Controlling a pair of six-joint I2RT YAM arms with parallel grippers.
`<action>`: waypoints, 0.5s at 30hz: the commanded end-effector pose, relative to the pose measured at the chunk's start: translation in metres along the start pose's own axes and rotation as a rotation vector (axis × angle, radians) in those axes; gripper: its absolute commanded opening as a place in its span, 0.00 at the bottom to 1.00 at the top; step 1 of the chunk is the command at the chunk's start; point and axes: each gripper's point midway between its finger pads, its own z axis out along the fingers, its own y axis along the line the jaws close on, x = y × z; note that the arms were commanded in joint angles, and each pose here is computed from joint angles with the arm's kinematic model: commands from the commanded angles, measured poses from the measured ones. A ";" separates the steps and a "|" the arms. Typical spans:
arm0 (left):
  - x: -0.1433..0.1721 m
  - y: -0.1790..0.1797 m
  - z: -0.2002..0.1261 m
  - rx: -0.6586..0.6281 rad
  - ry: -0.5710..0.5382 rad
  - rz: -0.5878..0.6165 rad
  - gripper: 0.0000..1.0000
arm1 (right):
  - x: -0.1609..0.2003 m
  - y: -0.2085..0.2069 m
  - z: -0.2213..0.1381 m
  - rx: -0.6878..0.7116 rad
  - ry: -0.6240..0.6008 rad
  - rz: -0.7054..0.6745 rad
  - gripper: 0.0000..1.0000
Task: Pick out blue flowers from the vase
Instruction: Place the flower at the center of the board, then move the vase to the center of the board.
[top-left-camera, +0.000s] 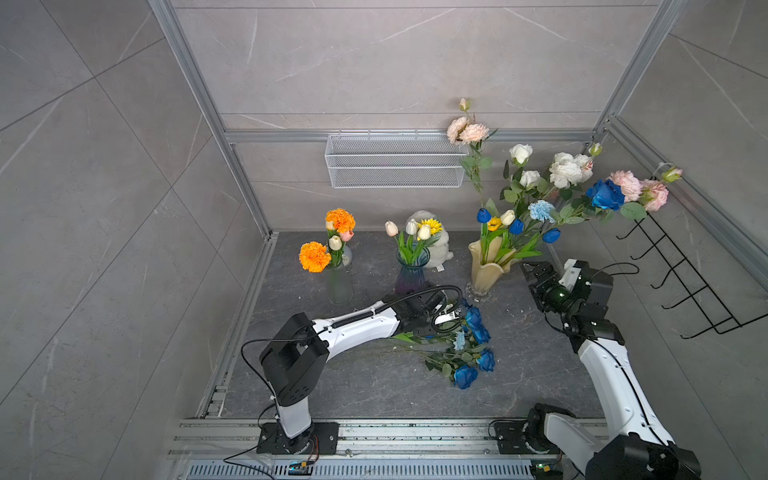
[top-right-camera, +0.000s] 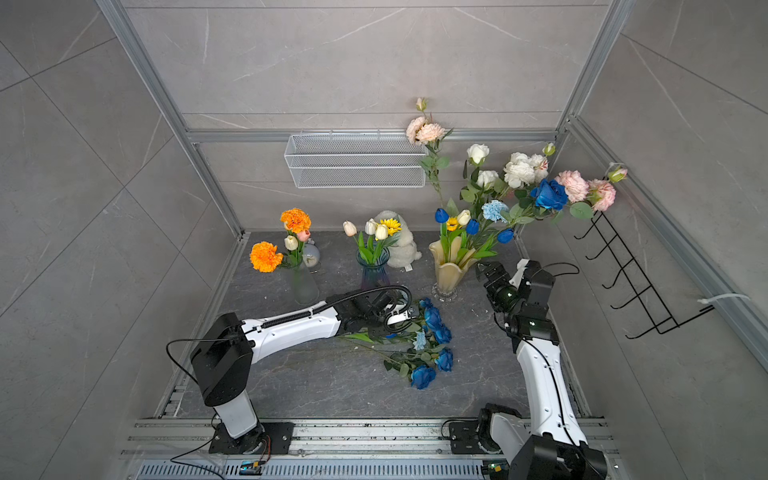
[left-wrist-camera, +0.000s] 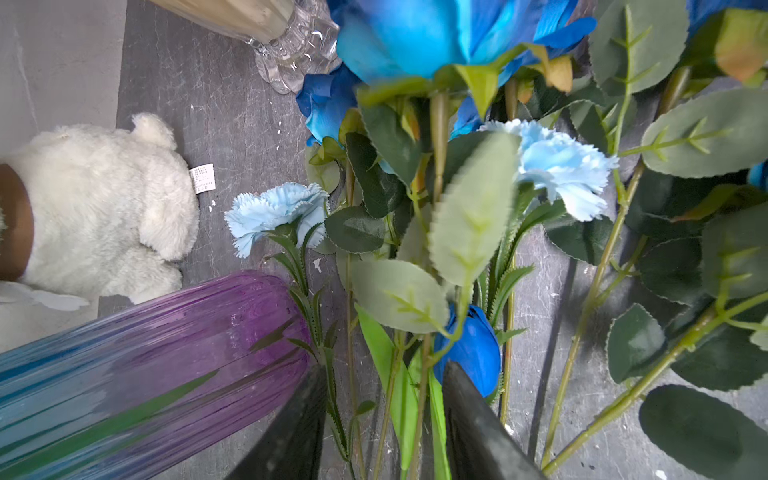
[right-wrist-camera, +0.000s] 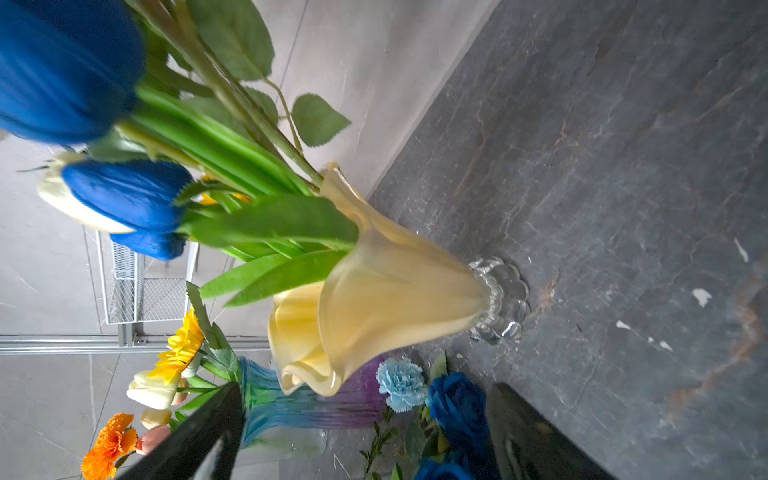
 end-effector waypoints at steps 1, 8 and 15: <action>-0.046 0.036 -0.035 -0.082 -0.140 -0.073 0.52 | -0.013 0.009 -0.004 -0.071 -0.057 0.002 0.86; -0.103 0.088 -0.078 -0.085 -0.321 -0.225 0.57 | -0.021 0.009 -0.009 -0.064 -0.097 -0.045 0.67; -0.151 0.148 -0.098 -0.115 -0.460 -0.327 0.65 | -0.024 0.008 0.014 -0.131 -0.069 -0.010 0.64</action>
